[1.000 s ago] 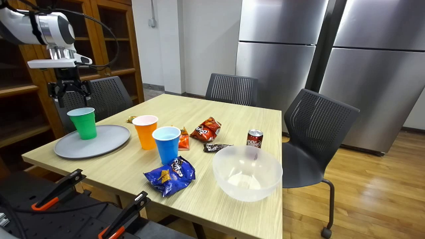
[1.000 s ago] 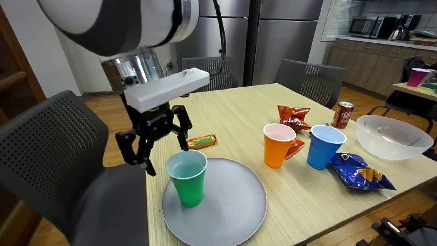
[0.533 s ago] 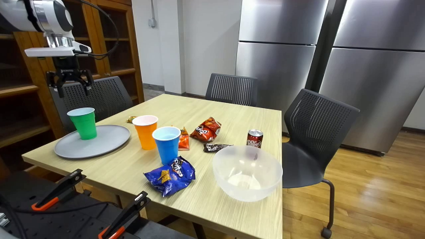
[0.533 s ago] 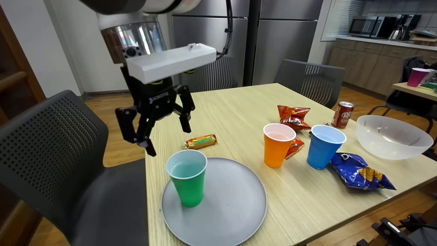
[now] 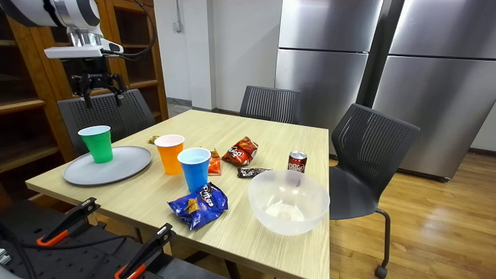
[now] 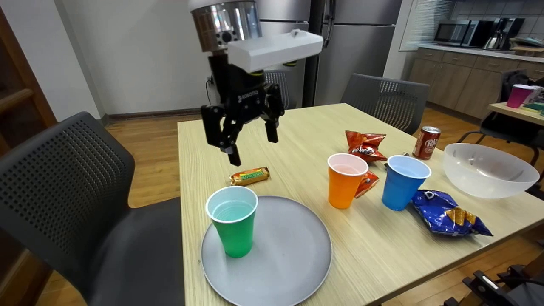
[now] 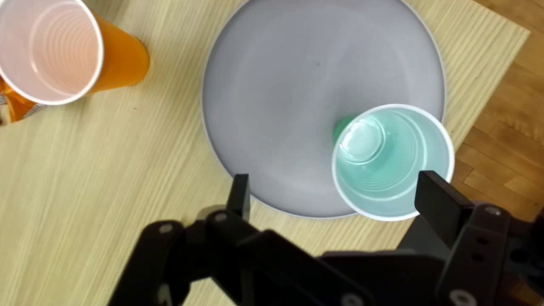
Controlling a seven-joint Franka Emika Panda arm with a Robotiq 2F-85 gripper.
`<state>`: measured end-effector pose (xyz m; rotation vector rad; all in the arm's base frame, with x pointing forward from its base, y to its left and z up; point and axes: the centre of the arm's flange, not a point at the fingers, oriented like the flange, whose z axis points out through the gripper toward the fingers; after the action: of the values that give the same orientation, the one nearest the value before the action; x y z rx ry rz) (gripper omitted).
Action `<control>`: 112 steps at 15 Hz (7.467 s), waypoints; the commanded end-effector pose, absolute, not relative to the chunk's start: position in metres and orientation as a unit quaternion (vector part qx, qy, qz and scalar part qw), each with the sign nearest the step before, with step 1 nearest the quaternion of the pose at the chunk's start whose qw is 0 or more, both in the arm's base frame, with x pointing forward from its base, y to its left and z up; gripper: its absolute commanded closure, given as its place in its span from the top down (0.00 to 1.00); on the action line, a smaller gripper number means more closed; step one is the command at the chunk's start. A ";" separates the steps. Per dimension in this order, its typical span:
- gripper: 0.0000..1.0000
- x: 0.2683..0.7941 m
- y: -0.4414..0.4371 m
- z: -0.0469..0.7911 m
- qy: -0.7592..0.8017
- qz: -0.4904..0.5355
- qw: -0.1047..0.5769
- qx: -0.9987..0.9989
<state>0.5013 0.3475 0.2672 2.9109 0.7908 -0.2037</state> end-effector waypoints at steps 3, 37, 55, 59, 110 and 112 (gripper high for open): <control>1.00 0.501 0.263 0.275 0.239 -0.059 0.042 0.968; 1.00 0.555 0.176 0.210 0.067 -0.063 0.048 0.995; 0.75 0.563 0.167 0.162 0.035 -0.100 0.047 0.993; 0.52 0.560 0.169 0.168 0.036 -0.097 0.045 0.994; 0.01 0.542 0.309 0.190 0.146 -0.079 0.028 0.986; 0.01 0.543 0.312 0.187 0.148 -0.081 0.030 0.985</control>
<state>0.5340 0.2996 0.1867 3.0521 0.4671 -0.2166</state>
